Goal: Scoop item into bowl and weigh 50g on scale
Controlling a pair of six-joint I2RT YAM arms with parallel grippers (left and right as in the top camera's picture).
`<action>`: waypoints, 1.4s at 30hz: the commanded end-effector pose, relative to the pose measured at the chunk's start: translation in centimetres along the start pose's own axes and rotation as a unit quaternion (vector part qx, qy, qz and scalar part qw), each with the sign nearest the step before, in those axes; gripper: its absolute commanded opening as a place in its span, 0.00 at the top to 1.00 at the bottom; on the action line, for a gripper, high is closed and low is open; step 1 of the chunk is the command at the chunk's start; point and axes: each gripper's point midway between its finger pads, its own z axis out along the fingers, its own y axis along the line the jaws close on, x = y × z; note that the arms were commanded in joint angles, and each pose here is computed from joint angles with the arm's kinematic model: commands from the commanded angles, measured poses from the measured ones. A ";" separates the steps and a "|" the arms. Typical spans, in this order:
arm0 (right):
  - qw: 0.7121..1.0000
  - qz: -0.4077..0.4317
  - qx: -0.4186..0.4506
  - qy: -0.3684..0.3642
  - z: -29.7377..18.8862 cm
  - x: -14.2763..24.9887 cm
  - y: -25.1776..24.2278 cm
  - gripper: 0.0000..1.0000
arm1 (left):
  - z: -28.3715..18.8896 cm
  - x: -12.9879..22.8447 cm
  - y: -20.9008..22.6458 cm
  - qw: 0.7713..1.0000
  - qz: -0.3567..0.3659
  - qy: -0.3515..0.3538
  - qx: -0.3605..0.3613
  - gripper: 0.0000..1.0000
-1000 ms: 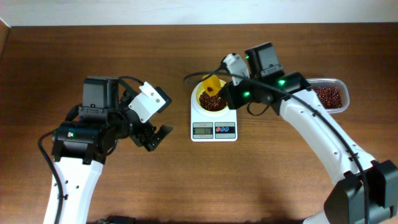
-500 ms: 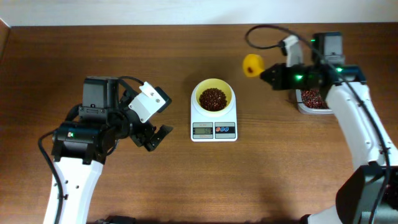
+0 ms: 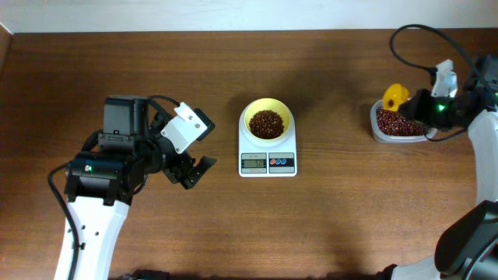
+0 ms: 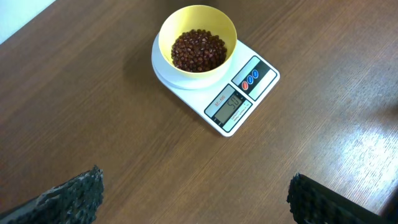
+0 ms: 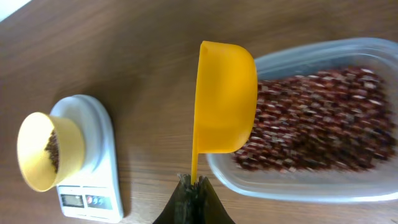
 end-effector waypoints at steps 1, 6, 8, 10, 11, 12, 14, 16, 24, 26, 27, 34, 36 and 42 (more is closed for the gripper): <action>0.999 0.010 0.046 -0.002 -0.9 -0.2 -2.6 0.96 | -0.4 -0.5 0.3 1.000 0.011 -0.007 -0.006 0.01; 0.979 0.009 0.200 0.033 -1.9 1.4 -7.1 0.96 | -0.4 -0.5 0.3 1.000 0.011 -0.007 -0.006 0.01; 0.970 -0.004 0.241 0.034 -2.2 1.3 -7.7 0.96 | -0.4 -0.5 0.3 1.000 0.011 -0.007 -0.006 0.01; 0.959 -0.023 0.279 0.034 -2.3 1.1 -7.8 0.96 | -0.4 -0.5 0.3 1.000 0.010 -0.007 -0.006 0.01; 0.955 -0.037 0.294 0.032 -2.1 0.8 -7.4 0.96 | -0.4 -0.5 0.3 1.000 0.011 -0.007 -0.006 0.01; 0.951 -0.049 0.305 0.028 -2.0 0.5 -7.1 0.96 | -0.4 -0.5 0.3 1.000 0.011 -0.007 -0.006 0.01; 0.943 -0.071 0.325 0.023 -1.7 0.1 -6.2 0.96 | -0.4 -0.5 0.3 1.000 0.011 -0.007 -0.006 0.01; 0.927 -0.096 0.363 0.017 -1.9 -0.3 -5.6 0.96 | -0.4 -0.5 0.3 1.000 0.011 -0.007 -0.006 0.01; 0.922 -0.113 0.370 0.011 -1.5 -0.5 -4.4 0.96 | -0.4 -0.5 0.3 1.000 0.010 -0.007 -0.006 0.01; 0.927 -0.088 0.365 -0.009 -1.8 -1.1 -4.0 0.96 | -0.4 -0.5 0.3 1.000 0.010 -0.007 -0.006 0.01; 0.933 -0.078 0.350 -0.019 -2.0 -1.4 -3.4 0.96 | -0.4 -0.5 0.3 1.000 0.011 -0.007 -0.006 0.01; 0.966 -0.101 0.184 -0.147 -11.9 -5.3 7.3 0.96 | -0.4 -0.5 0.3 1.000 0.010 -0.007 -0.006 0.01; 0.966 -0.111 0.155 -0.176 -15.1 -4.3 9.4 0.96 | -0.4 -0.5 0.3 1.000 0.011 -0.007 -0.006 0.01; 0.956 -0.122 0.140 -0.227 -23.2 1.4 11.8 0.96 | -0.4 -0.5 0.3 1.000 0.011 -0.007 -0.006 0.01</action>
